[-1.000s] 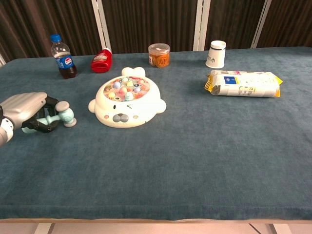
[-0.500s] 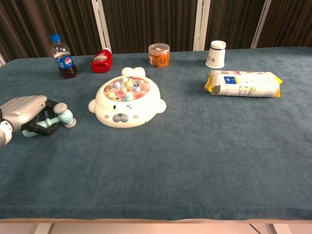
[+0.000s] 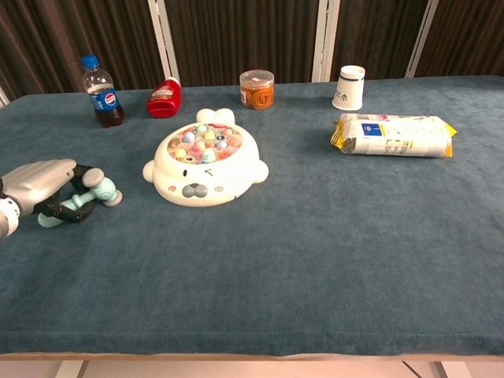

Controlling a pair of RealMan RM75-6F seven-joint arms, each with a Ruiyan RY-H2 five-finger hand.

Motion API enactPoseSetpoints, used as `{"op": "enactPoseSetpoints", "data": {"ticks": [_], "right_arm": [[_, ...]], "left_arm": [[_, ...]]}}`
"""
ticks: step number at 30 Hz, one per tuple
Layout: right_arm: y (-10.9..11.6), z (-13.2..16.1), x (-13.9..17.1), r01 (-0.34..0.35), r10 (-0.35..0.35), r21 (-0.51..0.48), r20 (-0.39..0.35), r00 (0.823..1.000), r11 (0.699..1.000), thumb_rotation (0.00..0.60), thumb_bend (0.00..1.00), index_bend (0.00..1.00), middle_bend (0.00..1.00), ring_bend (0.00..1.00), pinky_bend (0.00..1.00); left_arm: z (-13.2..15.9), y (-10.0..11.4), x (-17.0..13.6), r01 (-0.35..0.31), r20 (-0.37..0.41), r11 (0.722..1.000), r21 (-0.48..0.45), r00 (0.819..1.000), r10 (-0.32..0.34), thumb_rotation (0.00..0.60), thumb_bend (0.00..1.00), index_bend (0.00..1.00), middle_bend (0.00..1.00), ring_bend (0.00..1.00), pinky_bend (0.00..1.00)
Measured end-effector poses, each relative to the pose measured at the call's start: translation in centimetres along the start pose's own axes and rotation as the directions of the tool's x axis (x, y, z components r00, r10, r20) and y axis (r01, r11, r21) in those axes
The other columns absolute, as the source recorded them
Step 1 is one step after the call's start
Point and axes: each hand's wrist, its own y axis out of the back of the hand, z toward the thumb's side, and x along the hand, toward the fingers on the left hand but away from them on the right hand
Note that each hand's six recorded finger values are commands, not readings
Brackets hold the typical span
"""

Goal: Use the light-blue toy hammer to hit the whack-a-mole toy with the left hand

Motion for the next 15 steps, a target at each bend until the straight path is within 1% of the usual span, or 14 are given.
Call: {"op": "enactPoseSetpoints", "data": {"ticks": [4,15], "right_arm": [[0.08,-0.06,0.02,0.004,-0.004,-0.002,0.002,1.000,1.000,0.600,0.18,0.00,0.00,0.00,0.00],[0.09,-0.10,0.01,0.002,-0.002,-0.007,0.003,1.000,1.000,0.600,0.18,0.00,0.00,0.00,0.00]], "left_arm": [[0.07,0.17,-0.05,0.000,0.006,1.000,-0.021,1.000,0.001,0.600,0.40,0.16,0.26,0.24,0.57],[-0.11,0.37,0.01,0.001,-0.001,1.000,-0.015,1.000,-0.001,0.600,0.35,0.12,0.23,0.22,0.56]]}}
